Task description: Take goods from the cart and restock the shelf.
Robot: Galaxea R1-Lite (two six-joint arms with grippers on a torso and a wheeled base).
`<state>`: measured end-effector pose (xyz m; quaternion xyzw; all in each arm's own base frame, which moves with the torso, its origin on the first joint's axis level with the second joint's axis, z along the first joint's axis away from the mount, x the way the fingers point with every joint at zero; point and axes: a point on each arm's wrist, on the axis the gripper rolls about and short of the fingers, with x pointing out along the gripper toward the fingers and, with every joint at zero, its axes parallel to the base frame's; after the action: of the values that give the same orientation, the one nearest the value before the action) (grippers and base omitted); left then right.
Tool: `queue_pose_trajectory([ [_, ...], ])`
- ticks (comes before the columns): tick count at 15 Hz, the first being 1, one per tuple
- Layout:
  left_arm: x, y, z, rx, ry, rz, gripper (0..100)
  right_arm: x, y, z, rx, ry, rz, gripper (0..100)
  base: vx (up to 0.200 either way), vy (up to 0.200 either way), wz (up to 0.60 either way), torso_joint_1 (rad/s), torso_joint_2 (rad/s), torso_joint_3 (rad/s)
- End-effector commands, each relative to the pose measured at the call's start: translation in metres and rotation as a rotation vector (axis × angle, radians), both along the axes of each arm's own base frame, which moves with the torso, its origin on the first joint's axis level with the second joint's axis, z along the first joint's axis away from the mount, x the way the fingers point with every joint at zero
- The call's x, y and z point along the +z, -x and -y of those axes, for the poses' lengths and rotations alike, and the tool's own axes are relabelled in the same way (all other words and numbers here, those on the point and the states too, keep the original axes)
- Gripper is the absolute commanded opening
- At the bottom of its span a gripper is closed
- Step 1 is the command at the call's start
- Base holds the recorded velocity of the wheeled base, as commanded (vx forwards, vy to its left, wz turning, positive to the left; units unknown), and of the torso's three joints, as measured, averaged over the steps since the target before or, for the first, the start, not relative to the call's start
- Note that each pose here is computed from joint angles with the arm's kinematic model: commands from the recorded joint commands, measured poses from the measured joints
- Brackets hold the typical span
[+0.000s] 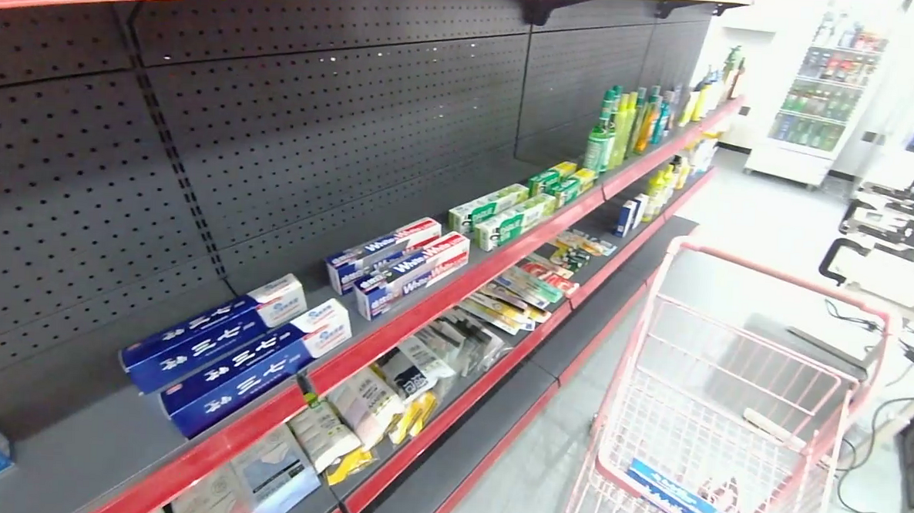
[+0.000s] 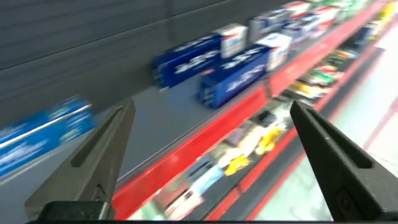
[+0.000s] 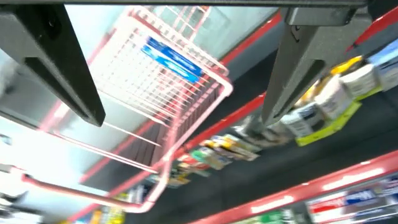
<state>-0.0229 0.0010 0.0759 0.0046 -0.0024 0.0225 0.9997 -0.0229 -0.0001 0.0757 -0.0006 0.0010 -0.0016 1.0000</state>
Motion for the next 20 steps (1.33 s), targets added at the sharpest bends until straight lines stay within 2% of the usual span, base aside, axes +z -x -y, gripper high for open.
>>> queue_pose_trajectory([
  [1, 0.000, 0.000, 0.000, 0.000, 0.000, 0.000, 100, 0.000, 0.000, 0.000, 0.000, 0.000, -0.001, 100, 0.000, 0.000, -0.60, -0.002, 0.00, -0.002],
  [2, 0.000, 0.000, 0.000, 0.001, -0.001, -0.001, 100, 0.000, 0.000, 0.000, 0.000, 0.000, -0.001, 100, 0.000, 0.000, -0.60, 0.002, 0.01, 0.002],
  [9, 0.000, 0.000, 0.000, 0.000, -0.001, -0.001, 100, 0.000, -0.001, 0.000, 0.006, -0.004, -0.009, 100, 0.000, 0.000, 0.00, 0.000, 0.00, 0.000],
  [10, 0.000, 0.000, 0.000, 0.000, -0.001, -0.001, 100, 0.001, -0.002, 0.000, -0.021, -0.060, -0.026, 100, 0.000, 0.000, 0.00, 0.000, 0.00, 0.000],
  [12, 0.000, 0.000, 0.000, 0.000, -0.001, -0.001, 100, 0.005, -0.003, 0.001, -0.076, -0.070, -0.034, 100, 0.000, 0.000, 0.00, 0.000, 0.00, 0.000],
  [13, 0.000, 0.000, 0.000, 0.000, -0.001, -0.001, 100, 0.092, -0.019, 0.002, -0.141, -0.158, -0.011, 100, 0.000, 0.000, 0.00, 0.000, 0.00, 0.000],
  [14, 0.000, 0.000, 0.000, 0.000, -0.001, -0.001, 100, 0.138, -0.031, 0.003, -0.159, -0.246, 0.024, 100, 0.000, 0.000, 0.00, 0.000, 0.00, 0.000],
  [15, 0.000, 0.000, 0.000, 0.000, -0.001, -0.001, 100, 0.177, -0.057, 0.003, -0.146, -0.216, -0.012, 100, 0.000, 0.000, 0.00, 0.000, 0.00, 0.000],
  [17, 0.000, 0.000, 0.000, 0.000, 0.000, 0.000, 100, 0.167, -0.098, 0.006, -0.163, -0.171, -0.230, 100, 0.000, 0.000, 0.00, 0.000, 0.00, 0.000],
  [18, 0.000, 0.000, 0.000, 0.000, 0.000, 0.000, 100, 0.156, -0.124, 0.006, -0.095, -0.185, -0.356, 100, 0.000, 0.000, 0.00, 0.000, 0.00, 0.000],
  [19, 0.000, 0.000, 0.000, 0.000, 0.000, 0.000, 100, 0.130, -0.174, 0.015, -0.046, -0.174, -0.581, 100, 0.000, 0.000, 0.00, 0.000, 0.00, 0.000],
  [20, 0.000, 0.000, 0.000, 0.000, 0.000, 0.000, 100, 0.104, -0.211, 0.024, -0.017, -0.092, -0.736, 100, 0.000, 0.000, 0.00, 0.000, 0.00, 0.000],
])
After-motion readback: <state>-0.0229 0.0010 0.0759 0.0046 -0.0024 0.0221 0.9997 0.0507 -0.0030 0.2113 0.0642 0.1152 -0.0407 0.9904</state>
